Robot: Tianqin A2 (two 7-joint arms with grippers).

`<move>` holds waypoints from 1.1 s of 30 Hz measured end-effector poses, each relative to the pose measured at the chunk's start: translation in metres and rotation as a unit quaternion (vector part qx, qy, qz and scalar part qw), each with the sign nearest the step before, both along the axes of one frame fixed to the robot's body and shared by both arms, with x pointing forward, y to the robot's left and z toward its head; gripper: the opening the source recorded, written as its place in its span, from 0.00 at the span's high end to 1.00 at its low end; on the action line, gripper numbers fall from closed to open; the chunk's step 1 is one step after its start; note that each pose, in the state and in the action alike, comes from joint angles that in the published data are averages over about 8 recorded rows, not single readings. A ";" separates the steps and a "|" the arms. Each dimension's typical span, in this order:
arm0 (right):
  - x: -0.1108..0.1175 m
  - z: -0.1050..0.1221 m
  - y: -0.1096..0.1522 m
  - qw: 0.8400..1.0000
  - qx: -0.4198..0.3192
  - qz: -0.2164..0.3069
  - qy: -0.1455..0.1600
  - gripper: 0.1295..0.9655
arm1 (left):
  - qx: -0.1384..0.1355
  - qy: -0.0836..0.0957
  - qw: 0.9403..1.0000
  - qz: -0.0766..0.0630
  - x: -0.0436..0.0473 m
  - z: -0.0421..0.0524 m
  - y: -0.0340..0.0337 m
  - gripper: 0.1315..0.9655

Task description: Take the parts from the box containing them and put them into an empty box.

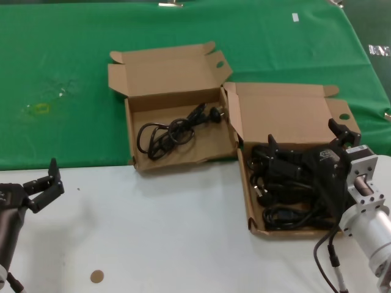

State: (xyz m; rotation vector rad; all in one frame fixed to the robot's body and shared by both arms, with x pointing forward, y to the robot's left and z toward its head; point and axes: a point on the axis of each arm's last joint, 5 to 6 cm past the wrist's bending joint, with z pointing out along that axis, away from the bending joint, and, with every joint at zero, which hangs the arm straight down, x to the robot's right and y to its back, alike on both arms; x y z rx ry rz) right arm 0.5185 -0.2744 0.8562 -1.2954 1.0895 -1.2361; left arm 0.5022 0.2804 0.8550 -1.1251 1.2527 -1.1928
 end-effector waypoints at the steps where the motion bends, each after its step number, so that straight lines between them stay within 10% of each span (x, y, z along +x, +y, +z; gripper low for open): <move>1: 0.000 0.000 0.000 1.000 0.000 0.000 0.000 0.00 | 0.000 0.000 1.000 0.000 0.0000 0.0000 0.0000 0.00; 33: 0.000 0.000 0.000 1.000 0.000 0.000 0.000 0.00 | 0.000 0.000 1.000 0.000 0.0000 0.0000 0.0000 0.00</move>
